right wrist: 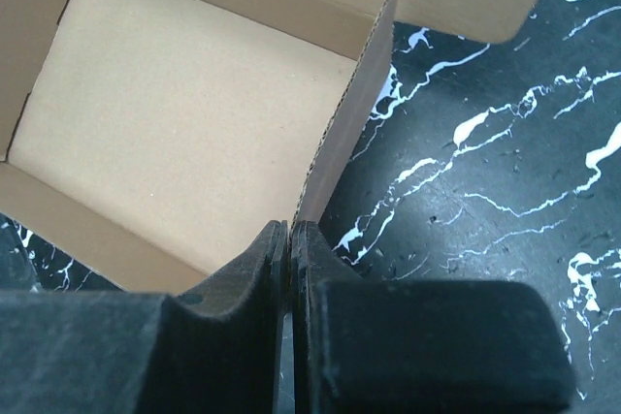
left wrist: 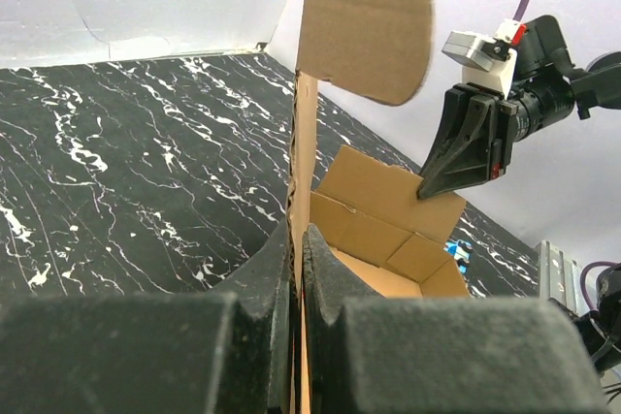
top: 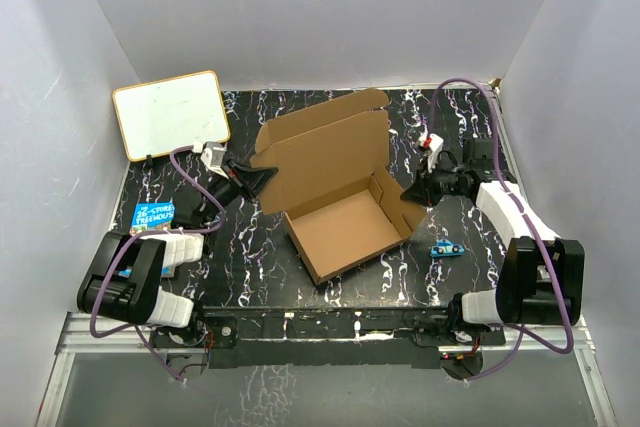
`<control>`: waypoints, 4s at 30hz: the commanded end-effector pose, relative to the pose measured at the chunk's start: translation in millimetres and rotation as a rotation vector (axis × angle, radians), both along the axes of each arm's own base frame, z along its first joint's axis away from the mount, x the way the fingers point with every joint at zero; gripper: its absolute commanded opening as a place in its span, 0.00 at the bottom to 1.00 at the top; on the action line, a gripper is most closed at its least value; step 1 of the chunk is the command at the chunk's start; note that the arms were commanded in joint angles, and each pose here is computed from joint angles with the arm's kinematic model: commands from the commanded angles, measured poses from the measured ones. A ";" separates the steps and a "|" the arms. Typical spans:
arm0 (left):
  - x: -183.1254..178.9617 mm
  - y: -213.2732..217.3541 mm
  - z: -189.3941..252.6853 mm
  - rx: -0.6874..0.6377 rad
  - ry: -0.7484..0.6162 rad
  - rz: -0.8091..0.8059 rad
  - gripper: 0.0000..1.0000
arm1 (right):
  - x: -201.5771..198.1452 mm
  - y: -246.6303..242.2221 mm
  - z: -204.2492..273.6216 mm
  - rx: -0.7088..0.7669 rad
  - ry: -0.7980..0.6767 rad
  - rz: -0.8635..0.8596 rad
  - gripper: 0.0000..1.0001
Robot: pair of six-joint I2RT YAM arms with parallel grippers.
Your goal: Fold the paper box
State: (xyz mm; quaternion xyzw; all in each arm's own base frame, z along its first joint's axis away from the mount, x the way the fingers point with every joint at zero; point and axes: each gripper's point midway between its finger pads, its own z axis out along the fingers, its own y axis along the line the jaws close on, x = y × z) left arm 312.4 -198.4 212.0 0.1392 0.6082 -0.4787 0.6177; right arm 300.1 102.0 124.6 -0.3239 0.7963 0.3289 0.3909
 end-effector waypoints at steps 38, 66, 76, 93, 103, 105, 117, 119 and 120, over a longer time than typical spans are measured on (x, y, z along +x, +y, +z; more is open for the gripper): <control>-7.1 -4.1 0.0 0.080 -0.092 -0.033 0.00 | 3.2 17.7 5.1 0.370 0.211 0.082 0.33; -15.2 -4.2 4.7 0.086 -0.094 -0.042 0.00 | 18.9 -6.7 -23.1 0.002 0.022 -0.024 0.45; -18.6 -6.2 2.5 0.101 -0.093 -0.046 0.00 | 12.1 -0.5 -8.3 0.052 -0.019 0.027 0.50; -18.0 -5.8 -4.1 0.126 -0.080 -0.036 0.00 | 14.9 -18.7 -7.6 0.095 0.004 -0.026 0.47; -17.2 -5.9 -6.1 0.127 -0.076 -0.036 0.00 | 20.8 -27.1 -20.1 0.048 0.030 -0.066 0.34; -17.3 -6.2 -6.0 0.127 -0.075 -0.037 0.00 | 21.8 -28.3 -21.4 0.044 0.033 -0.073 0.34; -17.8 -7.0 -6.4 0.130 -0.075 -0.041 0.00 | 21.2 -26.1 -21.6 0.080 0.057 -0.080 0.49; -17.8 -7.0 -6.7 0.131 -0.075 -0.040 0.00 | 21.1 -26.1 -22.4 0.085 0.063 -0.084 0.52; -17.6 -7.4 -6.7 0.132 -0.074 -0.041 0.00 | 21.6 -26.6 -23.8 0.084 0.067 -0.091 0.52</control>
